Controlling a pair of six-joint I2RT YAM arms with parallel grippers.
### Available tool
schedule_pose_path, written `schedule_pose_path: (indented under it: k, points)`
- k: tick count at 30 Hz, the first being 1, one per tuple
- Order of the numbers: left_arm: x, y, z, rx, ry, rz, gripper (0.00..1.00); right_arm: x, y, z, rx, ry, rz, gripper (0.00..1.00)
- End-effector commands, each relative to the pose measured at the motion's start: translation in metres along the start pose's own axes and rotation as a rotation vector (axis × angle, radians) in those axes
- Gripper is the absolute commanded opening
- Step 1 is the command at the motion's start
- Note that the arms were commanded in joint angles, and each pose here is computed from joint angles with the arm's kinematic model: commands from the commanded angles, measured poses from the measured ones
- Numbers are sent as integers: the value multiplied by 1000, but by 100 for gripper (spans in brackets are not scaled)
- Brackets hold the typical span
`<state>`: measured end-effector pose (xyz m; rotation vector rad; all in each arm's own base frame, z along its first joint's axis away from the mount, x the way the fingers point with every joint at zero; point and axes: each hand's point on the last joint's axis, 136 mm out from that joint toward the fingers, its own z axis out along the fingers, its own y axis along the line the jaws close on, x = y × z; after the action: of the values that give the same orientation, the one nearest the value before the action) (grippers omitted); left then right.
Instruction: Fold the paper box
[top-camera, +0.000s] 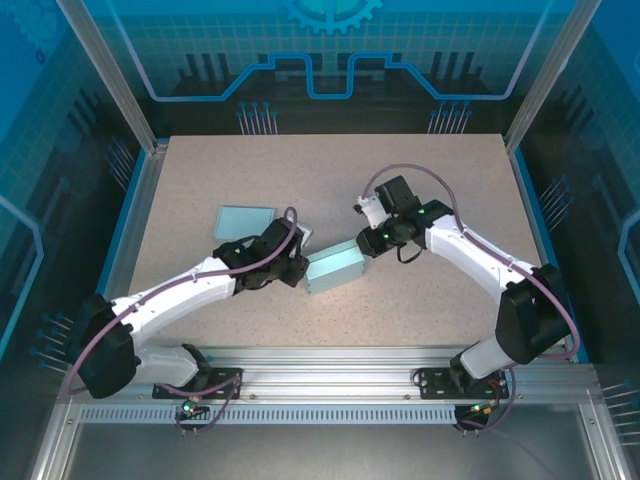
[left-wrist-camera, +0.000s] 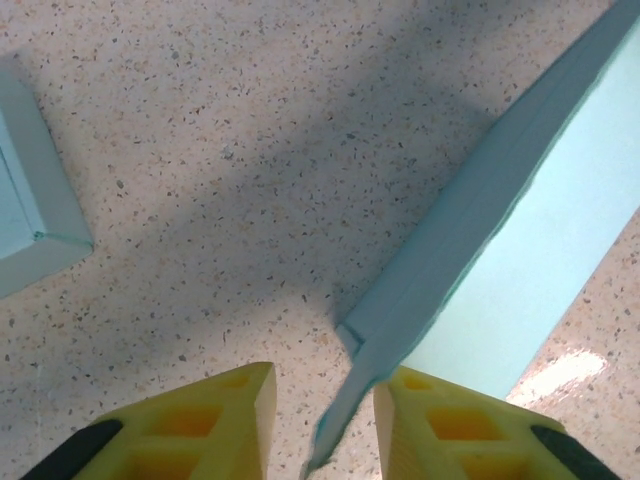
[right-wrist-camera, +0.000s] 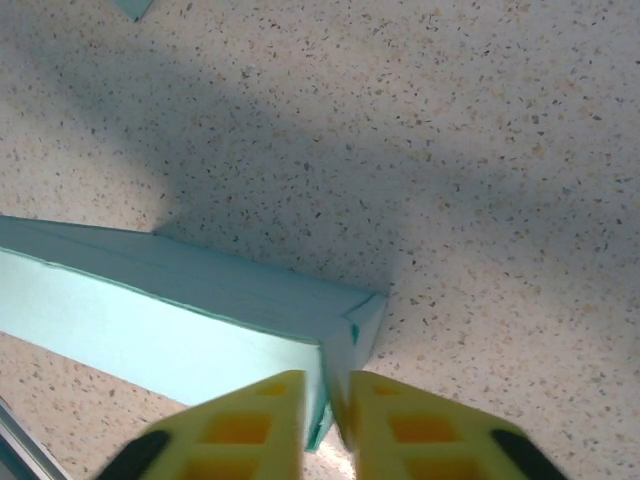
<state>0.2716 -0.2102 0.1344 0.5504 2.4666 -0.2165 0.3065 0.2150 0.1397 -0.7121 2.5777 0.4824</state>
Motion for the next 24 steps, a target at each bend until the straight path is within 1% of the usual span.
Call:
schedule_pose_path:
  k: [1, 6, 12, 13, 17, 24]
  points:
    - [-10, -2, -4, -8, -7, -18, 31, 1, 5, 2, 7, 4, 8, 12]
    - [-18, -6, -1, 4, -16, -79, 25, 0, 13, 0, 8, 6, 42, 8]
    - [-20, -15, 6, 50, -19, -181, 14, 2, 23, 5, 16, 10, 105, 1]
    - [-20, -15, 7, 54, -17, -189, 14, 2, 24, 5, 19, 6, 113, 0]
    - [-18, -12, 6, 39, -17, -189, 14, 1, 23, 6, 32, 2, 149, 0]
    - [-18, -10, 6, 28, -24, -213, 11, 3, 31, 7, 35, 1, 163, 0]
